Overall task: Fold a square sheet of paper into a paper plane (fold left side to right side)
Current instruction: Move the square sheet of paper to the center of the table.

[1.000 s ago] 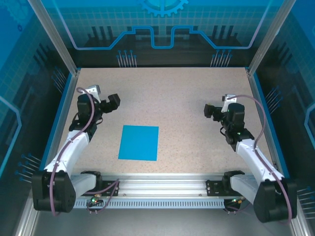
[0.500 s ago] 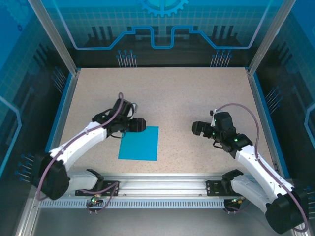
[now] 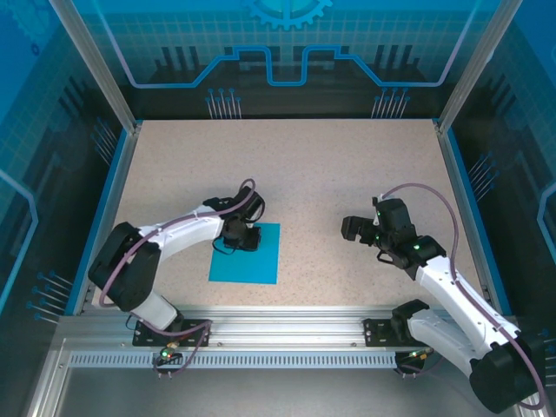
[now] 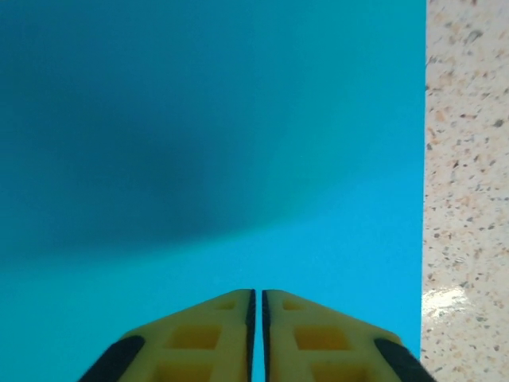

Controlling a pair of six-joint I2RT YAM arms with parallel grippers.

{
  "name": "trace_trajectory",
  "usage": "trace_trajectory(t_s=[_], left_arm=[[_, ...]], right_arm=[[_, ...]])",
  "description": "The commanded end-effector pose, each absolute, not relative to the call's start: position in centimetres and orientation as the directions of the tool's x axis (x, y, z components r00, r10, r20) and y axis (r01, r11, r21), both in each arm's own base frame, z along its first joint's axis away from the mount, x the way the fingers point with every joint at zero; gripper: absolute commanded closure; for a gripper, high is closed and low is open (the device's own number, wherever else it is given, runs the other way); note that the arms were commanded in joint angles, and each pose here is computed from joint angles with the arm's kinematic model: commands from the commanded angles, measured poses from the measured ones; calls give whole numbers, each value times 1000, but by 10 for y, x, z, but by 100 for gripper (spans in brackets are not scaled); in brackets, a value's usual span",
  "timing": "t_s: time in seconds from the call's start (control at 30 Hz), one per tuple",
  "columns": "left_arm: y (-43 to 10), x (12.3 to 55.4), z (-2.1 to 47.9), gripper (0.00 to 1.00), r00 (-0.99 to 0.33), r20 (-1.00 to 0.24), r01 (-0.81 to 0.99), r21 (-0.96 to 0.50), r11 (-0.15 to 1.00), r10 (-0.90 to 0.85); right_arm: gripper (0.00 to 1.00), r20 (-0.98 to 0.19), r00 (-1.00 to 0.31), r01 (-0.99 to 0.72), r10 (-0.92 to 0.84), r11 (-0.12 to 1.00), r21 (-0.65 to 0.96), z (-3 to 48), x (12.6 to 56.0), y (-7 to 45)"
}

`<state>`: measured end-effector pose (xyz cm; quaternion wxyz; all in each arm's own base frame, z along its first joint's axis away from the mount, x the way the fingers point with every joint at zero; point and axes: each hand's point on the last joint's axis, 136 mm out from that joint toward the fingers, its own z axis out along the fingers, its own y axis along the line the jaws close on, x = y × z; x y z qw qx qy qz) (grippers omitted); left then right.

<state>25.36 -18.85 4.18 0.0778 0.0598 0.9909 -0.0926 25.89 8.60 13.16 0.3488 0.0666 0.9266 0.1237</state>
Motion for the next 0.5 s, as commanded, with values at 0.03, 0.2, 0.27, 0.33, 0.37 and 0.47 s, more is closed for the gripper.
trace_trajectory(t_s=[0.03, 0.2, 0.27, 0.33, 0.37, 0.47], left_arm=[[-202, 258, 36, 92, -981, -148, 146, -172, 974, 121], [-211, 258, 24, 96, -982, -125, 163, -157, 974, 144], [-215, 258, 20, 97, -982, -116, 168, -154, 974, 152], [-219, 258, 16, 97, -982, -108, 172, -153, 973, 157], [-221, 259, 14, 98, -982, -104, 173, -156, 973, 158], [-233, 261, 11, 98, -982, -99, 179, -179, 967, 163]], right_arm=[[0, -635, -744, 46, 210, 963, 266, 138, 258, 85], [0, -634, -744, 43, 209, 963, 267, 138, 257, 85], [0, -637, -742, 44, 210, 963, 266, 140, 257, 85], [0, -639, -741, 41, 208, 963, 265, 140, 256, 85], [0, -638, -741, 43, 209, 963, 265, 140, 256, 84], [0, -639, -741, 43, 208, 964, 264, 141, 255, 84]])
